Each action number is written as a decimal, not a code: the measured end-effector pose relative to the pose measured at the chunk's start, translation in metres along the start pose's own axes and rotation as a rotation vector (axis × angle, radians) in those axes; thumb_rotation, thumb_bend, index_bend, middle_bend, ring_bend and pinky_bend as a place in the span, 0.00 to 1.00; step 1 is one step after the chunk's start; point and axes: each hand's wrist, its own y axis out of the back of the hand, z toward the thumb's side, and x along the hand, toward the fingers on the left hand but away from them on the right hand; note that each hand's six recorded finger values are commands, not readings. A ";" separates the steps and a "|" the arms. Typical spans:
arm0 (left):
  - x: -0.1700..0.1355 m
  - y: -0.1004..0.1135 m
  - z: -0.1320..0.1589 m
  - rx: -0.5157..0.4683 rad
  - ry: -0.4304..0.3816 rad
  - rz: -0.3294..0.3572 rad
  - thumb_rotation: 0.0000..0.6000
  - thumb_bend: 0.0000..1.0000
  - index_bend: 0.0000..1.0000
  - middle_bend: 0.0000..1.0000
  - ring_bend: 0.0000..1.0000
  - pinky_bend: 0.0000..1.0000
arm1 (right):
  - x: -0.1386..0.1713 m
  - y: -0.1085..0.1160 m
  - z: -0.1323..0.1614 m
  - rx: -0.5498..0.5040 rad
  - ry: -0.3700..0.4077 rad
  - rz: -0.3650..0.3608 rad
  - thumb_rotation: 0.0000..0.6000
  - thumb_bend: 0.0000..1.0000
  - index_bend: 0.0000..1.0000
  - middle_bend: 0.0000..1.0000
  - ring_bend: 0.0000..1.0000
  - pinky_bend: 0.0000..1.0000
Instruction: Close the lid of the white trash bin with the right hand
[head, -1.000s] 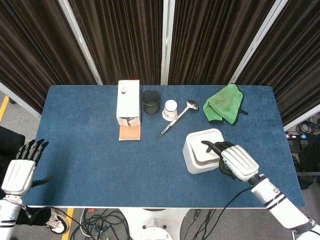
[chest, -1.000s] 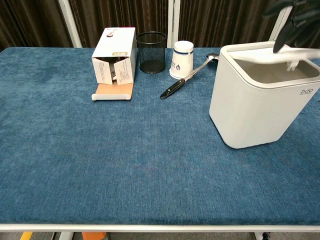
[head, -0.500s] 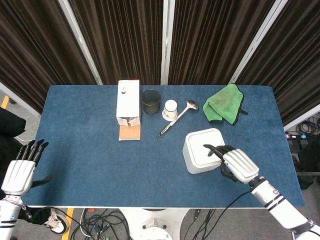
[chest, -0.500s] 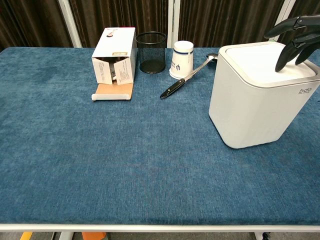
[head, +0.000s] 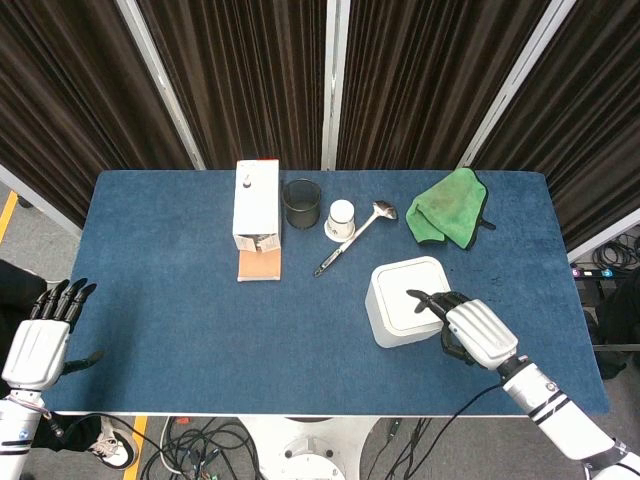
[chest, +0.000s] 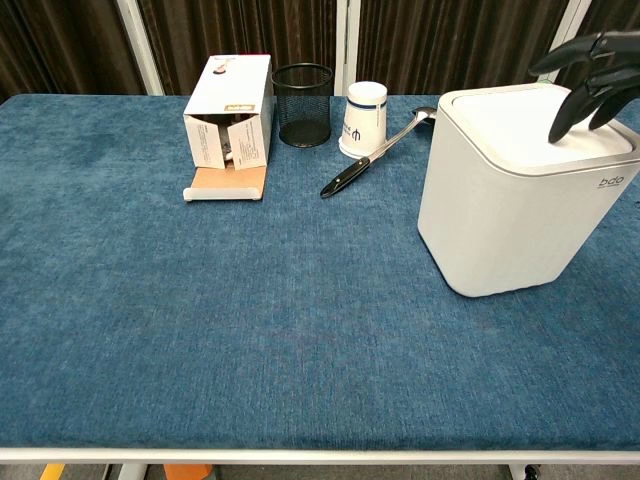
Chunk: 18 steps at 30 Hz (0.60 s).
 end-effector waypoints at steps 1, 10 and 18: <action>0.000 0.000 0.000 0.000 0.000 -0.001 1.00 0.00 0.10 0.07 0.01 0.12 | 0.002 0.004 0.001 0.004 0.008 -0.022 1.00 1.00 0.08 0.29 0.21 0.21; -0.002 0.002 0.003 -0.008 -0.001 0.007 1.00 0.00 0.10 0.07 0.01 0.12 | 0.054 0.040 -0.025 0.123 -0.062 -0.277 1.00 0.96 0.00 0.22 0.13 0.14; -0.003 0.003 0.005 -0.003 -0.005 0.008 1.00 0.00 0.10 0.07 0.01 0.12 | 0.122 0.019 -0.100 0.291 -0.285 -0.401 1.00 0.64 0.00 0.15 0.04 0.03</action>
